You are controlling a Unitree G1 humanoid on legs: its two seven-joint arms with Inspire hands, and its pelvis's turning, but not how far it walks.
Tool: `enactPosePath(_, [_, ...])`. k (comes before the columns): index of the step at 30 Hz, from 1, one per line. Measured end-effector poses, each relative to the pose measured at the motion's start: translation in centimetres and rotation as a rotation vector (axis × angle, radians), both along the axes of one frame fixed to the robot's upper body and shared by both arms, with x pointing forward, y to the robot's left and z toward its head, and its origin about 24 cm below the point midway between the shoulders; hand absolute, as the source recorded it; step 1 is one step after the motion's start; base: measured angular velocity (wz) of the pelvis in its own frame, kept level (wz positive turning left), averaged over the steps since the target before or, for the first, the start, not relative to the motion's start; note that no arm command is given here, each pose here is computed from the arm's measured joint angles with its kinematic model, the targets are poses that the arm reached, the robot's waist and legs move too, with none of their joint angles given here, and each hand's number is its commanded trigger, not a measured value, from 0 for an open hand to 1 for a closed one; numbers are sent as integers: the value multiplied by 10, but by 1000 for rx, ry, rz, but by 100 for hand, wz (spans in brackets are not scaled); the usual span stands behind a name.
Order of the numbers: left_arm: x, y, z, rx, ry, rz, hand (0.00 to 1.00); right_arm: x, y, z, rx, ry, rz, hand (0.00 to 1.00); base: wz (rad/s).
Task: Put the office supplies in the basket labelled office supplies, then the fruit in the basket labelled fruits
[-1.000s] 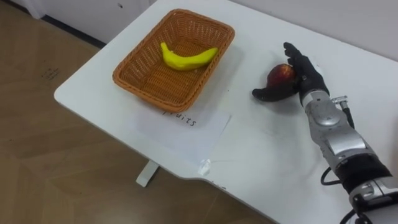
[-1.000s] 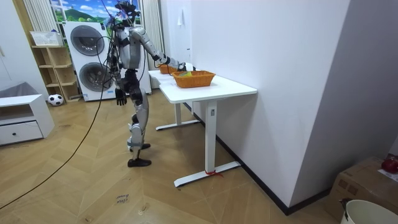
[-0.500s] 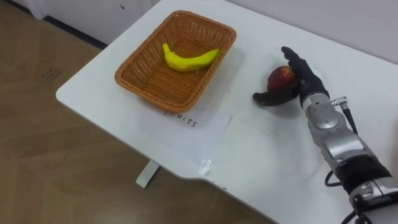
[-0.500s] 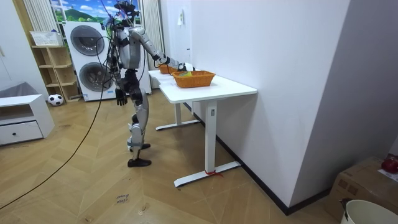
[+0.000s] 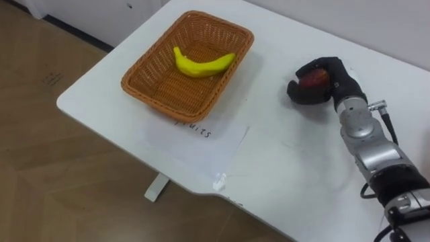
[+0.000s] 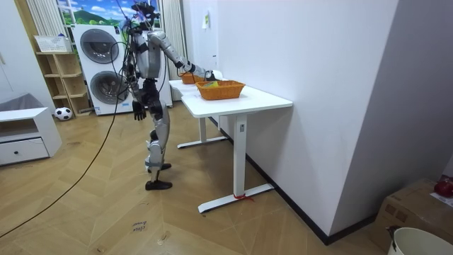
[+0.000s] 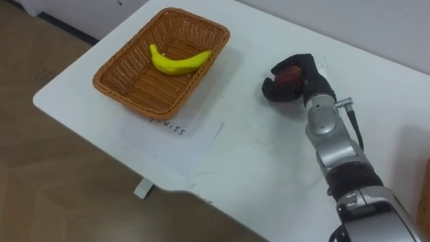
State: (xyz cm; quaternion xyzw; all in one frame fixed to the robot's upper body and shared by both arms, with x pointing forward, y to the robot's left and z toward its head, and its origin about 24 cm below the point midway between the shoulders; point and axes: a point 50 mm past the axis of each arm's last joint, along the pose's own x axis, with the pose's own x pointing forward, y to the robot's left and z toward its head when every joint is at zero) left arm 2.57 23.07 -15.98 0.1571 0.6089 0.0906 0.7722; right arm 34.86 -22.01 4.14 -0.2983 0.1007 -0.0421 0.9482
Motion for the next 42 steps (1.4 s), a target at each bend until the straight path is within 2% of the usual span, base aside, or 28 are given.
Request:
enactPosePath(5, [6, 1, 0, 4, -10, 5, 0, 1, 1, 1, 0, 11, 9, 100, 0])
enactPosePath(18, [0, 2, -1, 8, 14, 11, 0, -1, 2, -3, 10, 66, 37, 100, 3])
enactPosePath(25, [-4, 3, -2, 8, 28, 11, 0, 0, 6, -3, 73, 90, 61, 100, -1])
enactPosePath(33, [-7, 7, 0, 20, 31, 26, 0, 8, 30, 34, 162, -62, 149, 100, 1])
enactPosePath(42, [-16, 10, 0, 23, 54, 31, 0, 9, 41, 43, 205, -100, 183, 100, 4])
